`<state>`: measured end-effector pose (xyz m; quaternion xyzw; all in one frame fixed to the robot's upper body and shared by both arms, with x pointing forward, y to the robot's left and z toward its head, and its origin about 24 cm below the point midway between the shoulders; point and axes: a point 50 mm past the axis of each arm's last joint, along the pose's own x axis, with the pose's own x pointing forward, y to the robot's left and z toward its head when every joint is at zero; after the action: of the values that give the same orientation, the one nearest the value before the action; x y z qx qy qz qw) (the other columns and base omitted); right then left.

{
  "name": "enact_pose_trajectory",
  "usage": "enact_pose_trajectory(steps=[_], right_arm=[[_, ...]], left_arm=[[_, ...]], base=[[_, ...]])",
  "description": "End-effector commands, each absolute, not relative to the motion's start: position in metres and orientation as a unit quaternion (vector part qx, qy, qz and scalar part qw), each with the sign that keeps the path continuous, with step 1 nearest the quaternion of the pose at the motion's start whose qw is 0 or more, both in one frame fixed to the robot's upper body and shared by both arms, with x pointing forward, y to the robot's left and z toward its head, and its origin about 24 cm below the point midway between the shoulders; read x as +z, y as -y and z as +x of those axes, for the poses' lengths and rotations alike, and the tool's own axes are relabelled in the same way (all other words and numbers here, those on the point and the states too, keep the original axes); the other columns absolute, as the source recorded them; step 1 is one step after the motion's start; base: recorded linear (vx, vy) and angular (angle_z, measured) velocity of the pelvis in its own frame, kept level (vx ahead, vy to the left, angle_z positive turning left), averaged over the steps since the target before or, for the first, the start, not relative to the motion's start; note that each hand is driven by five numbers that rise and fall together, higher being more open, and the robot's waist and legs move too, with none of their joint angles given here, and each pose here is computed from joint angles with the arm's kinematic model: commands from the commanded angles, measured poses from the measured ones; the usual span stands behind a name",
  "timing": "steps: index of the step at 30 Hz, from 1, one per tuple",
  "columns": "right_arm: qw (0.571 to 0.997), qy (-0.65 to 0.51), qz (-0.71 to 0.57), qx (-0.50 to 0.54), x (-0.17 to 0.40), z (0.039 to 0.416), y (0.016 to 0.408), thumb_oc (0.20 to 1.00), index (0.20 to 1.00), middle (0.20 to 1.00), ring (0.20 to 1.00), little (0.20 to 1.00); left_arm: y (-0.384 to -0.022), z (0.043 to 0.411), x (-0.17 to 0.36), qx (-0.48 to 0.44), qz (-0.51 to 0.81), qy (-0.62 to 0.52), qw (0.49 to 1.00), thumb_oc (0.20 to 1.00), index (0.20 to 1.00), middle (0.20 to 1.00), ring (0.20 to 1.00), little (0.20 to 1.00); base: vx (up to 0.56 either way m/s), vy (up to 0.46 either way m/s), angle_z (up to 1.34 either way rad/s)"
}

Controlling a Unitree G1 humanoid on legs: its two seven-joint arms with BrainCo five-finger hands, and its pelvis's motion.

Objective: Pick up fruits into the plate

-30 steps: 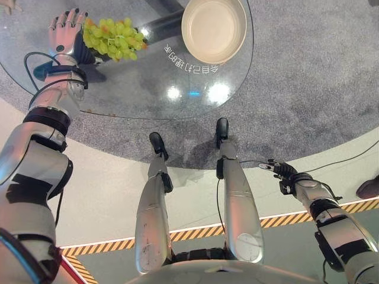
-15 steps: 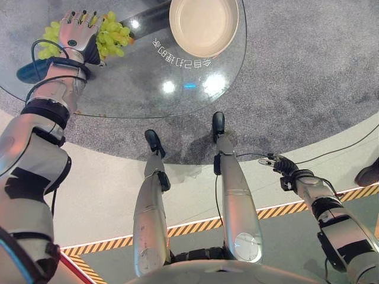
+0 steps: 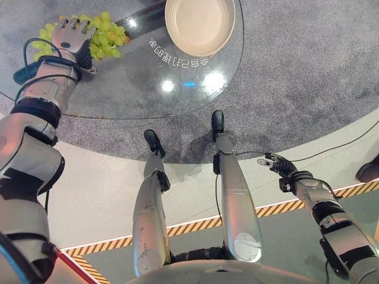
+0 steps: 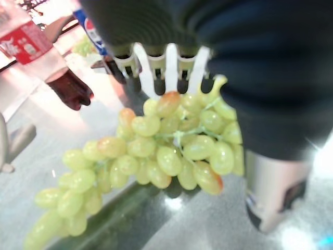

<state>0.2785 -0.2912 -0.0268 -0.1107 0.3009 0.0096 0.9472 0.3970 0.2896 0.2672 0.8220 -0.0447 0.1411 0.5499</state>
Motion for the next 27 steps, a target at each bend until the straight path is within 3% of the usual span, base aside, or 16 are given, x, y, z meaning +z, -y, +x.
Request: enact_pose_trajectory(steps=[1,8,16,27], right_arm=[[0.938,-0.329,-0.108,-0.008,-0.04,0.25,0.309,1.0,1.0,1.0,1.0,1.0],[0.94,-0.326,-0.099,0.012,-0.043,0.248,0.301,1.0,1.0,1.0,1.0,1.0],[0.937,-0.332,-0.102,0.026,-0.047,0.246,0.294,1.0,1.0,1.0,1.0,1.0],[0.94,-0.325,-0.1,0.028,-0.043,0.252,0.289,1.0,1.0,1.0,1.0,1.0]], left_arm=[[-0.323,0.383,0.283,0.18,0.823,0.001,0.539,1.0,1.0,1.0,1.0,1.0],[-0.325,0.383,0.279,0.194,0.799,0.011,0.569,1.0,1.0,1.0,1.0,1.0],[-0.308,0.392,0.259,0.098,0.767,-0.021,0.633,1.0,1.0,1.0,1.0,1.0],[-0.297,0.394,0.253,0.047,0.74,-0.039,0.669,1.0,1.0,1.0,1.0,1.0]], base=[[0.09,0.004,-0.04],[0.02,-0.003,-0.02],[0.0,0.0,0.0],[-0.01,-0.011,0.01]])
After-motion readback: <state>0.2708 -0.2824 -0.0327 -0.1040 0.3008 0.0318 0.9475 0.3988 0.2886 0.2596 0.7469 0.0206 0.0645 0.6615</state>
